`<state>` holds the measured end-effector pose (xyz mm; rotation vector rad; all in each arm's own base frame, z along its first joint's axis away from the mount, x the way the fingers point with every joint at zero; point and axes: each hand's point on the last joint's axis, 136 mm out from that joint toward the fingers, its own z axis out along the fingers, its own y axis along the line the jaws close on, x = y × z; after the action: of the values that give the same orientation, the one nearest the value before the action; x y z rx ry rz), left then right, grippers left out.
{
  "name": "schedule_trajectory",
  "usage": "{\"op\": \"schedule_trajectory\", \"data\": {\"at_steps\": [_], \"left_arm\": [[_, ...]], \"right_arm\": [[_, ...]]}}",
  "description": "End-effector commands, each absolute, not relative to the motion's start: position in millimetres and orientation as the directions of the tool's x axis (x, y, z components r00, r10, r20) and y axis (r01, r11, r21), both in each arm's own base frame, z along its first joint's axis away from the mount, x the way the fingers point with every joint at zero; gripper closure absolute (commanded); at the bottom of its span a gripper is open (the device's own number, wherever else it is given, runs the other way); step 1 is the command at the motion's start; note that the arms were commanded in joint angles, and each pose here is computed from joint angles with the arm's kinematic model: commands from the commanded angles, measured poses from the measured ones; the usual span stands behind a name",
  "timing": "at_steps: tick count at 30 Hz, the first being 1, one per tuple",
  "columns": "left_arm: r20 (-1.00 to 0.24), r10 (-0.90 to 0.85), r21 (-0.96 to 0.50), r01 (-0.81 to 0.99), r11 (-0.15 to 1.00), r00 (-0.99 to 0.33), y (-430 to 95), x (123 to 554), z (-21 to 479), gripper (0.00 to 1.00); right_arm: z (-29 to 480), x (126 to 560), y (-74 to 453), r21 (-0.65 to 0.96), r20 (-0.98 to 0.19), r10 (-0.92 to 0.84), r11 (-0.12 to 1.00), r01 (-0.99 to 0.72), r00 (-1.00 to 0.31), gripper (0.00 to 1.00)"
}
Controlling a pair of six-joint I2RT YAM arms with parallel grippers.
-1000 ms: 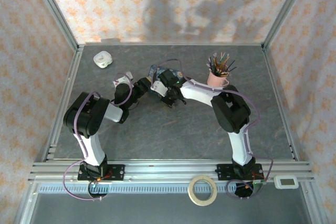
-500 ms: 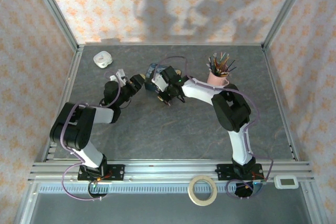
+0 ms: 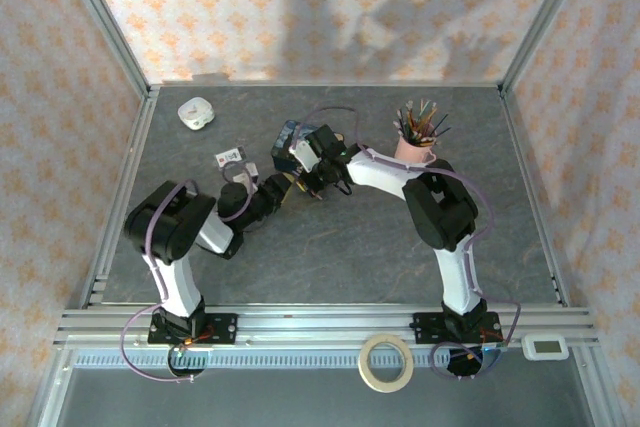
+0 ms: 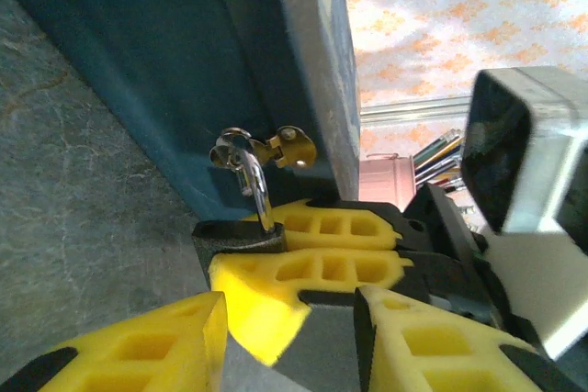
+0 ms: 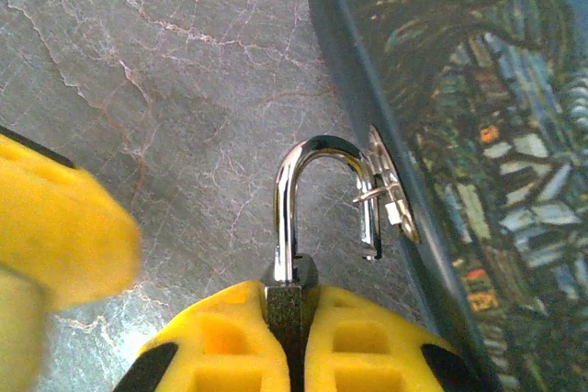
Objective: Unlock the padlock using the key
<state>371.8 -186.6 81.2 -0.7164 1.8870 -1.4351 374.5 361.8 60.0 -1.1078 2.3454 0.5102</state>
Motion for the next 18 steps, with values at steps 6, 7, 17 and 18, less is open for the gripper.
{"op": "schedule_trajectory", "data": {"at_steps": [6,7,17,18], "left_arm": [[-0.138,-0.827,-0.989,0.038,0.14,-0.545,-184.9,398.5,102.6,0.61],[-0.139,-0.829,-0.989,0.029,0.146,-0.542,-184.6,399.5,99.4,0.61],[-0.132,-0.82,-0.989,0.013,0.15,-0.558,-196.8,411.5,84.6,0.68],[-0.132,-0.818,-0.988,0.009,0.153,-0.559,-197.9,412.0,82.7,0.71]], "right_arm": [[59.4,373.2,368.6,0.151,-0.592,-0.589,0.589,-0.794,-0.55,1.0],[59.9,373.3,368.9,0.152,-0.594,-0.587,0.589,-0.794,-0.549,1.0],[62.3,373.1,372.0,0.158,-0.604,-0.587,0.575,-0.803,-0.539,1.0],[63.9,372.8,373.3,0.16,-0.607,-0.586,0.571,-0.805,-0.536,1.0]]}}
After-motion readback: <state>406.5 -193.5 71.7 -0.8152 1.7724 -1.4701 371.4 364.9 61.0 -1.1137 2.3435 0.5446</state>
